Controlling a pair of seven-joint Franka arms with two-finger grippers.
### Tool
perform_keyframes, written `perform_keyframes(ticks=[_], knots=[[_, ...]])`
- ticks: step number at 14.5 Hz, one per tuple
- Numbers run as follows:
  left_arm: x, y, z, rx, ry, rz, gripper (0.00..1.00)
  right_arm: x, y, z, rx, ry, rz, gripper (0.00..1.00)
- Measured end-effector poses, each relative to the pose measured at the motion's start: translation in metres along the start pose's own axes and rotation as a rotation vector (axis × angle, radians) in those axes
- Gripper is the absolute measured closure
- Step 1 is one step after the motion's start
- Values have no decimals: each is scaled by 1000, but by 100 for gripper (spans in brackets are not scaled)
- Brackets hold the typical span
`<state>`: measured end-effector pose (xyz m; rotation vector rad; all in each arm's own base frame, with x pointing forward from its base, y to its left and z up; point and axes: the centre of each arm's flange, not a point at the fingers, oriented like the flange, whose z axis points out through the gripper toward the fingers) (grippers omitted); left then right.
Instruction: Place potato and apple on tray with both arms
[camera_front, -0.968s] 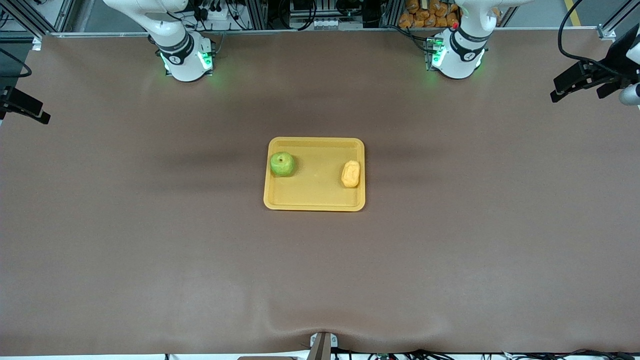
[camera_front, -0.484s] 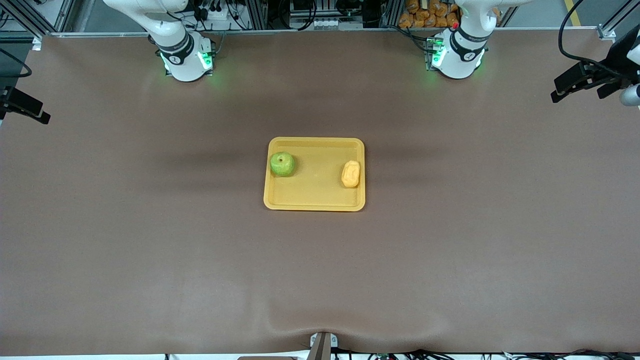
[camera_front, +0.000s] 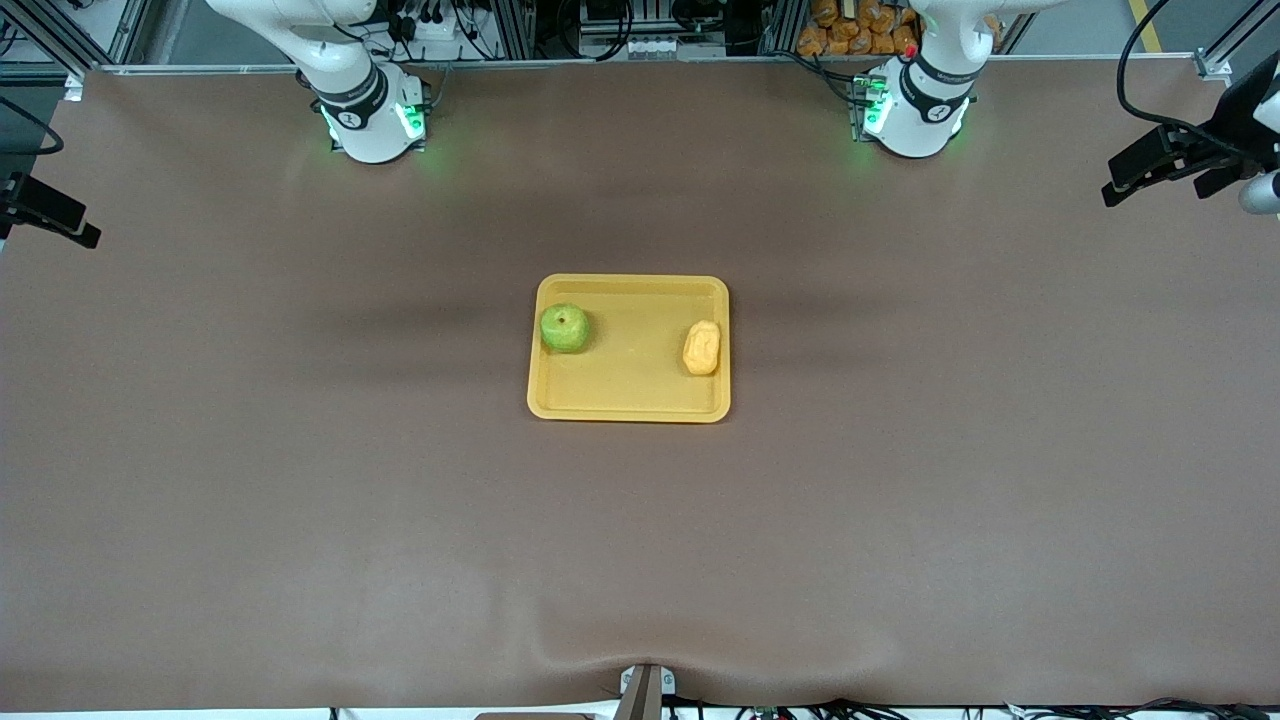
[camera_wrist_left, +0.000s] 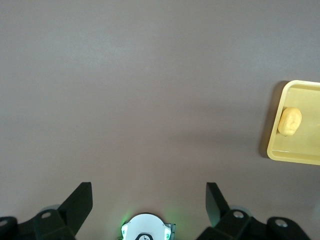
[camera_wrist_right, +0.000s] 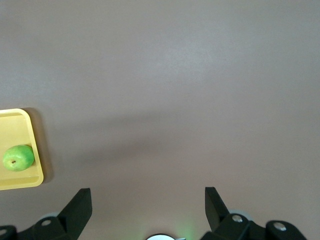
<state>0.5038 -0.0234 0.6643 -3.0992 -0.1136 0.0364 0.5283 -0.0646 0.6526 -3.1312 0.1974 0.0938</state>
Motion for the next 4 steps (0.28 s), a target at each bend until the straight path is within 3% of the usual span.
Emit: perform_keyframes(ticks=[4], knots=[[2,-1,3,0,-5,-1,0,0,0,0,0,0,0,0]])
